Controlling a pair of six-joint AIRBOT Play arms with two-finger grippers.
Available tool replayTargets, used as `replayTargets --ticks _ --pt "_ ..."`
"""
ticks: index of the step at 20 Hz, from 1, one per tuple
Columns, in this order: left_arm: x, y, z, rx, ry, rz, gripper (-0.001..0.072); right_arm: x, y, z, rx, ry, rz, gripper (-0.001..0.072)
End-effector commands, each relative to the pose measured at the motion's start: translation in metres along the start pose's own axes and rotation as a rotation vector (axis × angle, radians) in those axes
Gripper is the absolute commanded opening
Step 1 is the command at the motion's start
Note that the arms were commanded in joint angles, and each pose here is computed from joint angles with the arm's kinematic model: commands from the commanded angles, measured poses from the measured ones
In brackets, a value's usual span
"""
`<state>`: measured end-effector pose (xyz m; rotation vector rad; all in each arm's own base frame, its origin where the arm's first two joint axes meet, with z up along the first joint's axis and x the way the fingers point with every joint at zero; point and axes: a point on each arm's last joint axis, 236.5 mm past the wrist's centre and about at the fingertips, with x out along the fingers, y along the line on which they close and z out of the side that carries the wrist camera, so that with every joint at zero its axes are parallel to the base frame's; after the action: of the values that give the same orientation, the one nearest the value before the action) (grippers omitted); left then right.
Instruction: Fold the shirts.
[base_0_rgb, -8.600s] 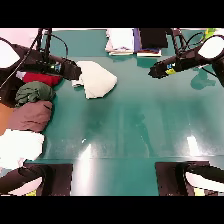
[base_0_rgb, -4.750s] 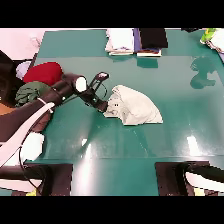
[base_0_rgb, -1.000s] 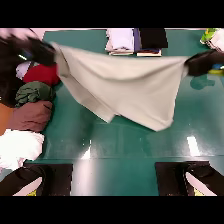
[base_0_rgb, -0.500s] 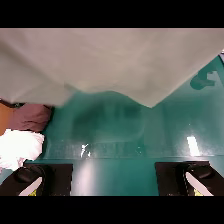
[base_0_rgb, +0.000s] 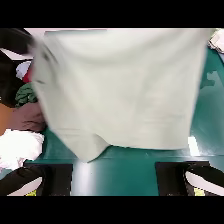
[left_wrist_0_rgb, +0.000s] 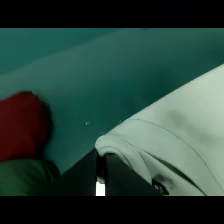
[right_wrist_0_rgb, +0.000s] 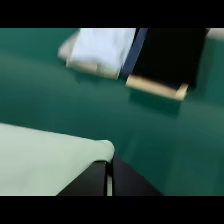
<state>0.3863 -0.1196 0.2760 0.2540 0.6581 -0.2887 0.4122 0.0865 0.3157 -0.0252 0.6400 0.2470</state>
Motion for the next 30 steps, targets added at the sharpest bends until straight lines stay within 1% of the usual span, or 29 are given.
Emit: replayTargets --ticks 1,4,7,8,9,10,11,13,15,17,21,23,25,27,30 --pt "0.140 0.006 -0.086 -0.042 0.293 0.022 0.0028 0.129 -0.003 -0.079 0.058 0.279 0.042 0.0016" --pt "0.207 0.017 -0.134 -0.124 0.407 0.013 0.0028 0.198 -0.004 -0.118 0.073 0.367 0.045 0.0017" --pt "0.226 0.022 -0.152 -0.151 0.451 0.011 0.0029 0.231 -0.002 -0.139 0.080 0.409 0.053 0.0020" --pt "0.225 0.025 -0.152 -0.155 0.449 0.011 0.0034 0.233 -0.002 -0.139 0.082 0.409 0.053 0.0116" --pt "0.222 0.026 -0.151 -0.152 0.446 0.010 0.0281 0.233 -0.003 -0.136 0.082 0.396 0.051 0.0381" --pt "0.218 0.030 -0.149 -0.158 0.447 0.015 0.0532 0.228 -0.010 -0.127 0.090 0.378 0.042 0.0462" --pt "0.208 0.033 -0.147 -0.165 0.456 0.018 0.0549 0.219 -0.014 -0.116 0.093 0.365 0.039 0.0460" --pt "0.180 0.041 -0.147 -0.185 0.483 0.027 0.0549 0.187 -0.028 -0.107 0.105 0.389 0.022 0.0450" --pt "0.150 0.041 -0.158 -0.205 0.515 0.023 0.0548 0.150 -0.043 -0.129 0.126 0.482 -0.001 0.0451" --pt "0.128 0.028 -0.184 -0.236 0.548 0.006 0.0549 0.117 -0.057 -0.173 0.177 0.588 -0.025 0.0449" --pt "0.109 -0.018 -0.250 -0.320 0.655 -0.110 0.0549 0.067 -0.074 -0.291 0.345 0.782 -0.084 0.0448" --pt "0.110 -0.034 -0.269 -0.353 0.688 -0.150 0.0549 0.050 -0.075 -0.351 0.427 0.879 -0.101 0.0448" --pt "0.113 -0.043 -0.276 -0.380 0.694 -0.176 0.0550 0.039 -0.073 -0.396 0.490 0.937 -0.115 0.0448" --pt "0.116 -0.045 -0.273 -0.394 0.674 -0.185 0.0550 0.034 -0.069 -0.424 0.528 0.963 -0.124 0.0431" --pt "0.117 -0.045 -0.271 -0.396 0.665 -0.184 0.0550 0.032 -0.063 -0.450 0.542 0.980 -0.128 0.0431"
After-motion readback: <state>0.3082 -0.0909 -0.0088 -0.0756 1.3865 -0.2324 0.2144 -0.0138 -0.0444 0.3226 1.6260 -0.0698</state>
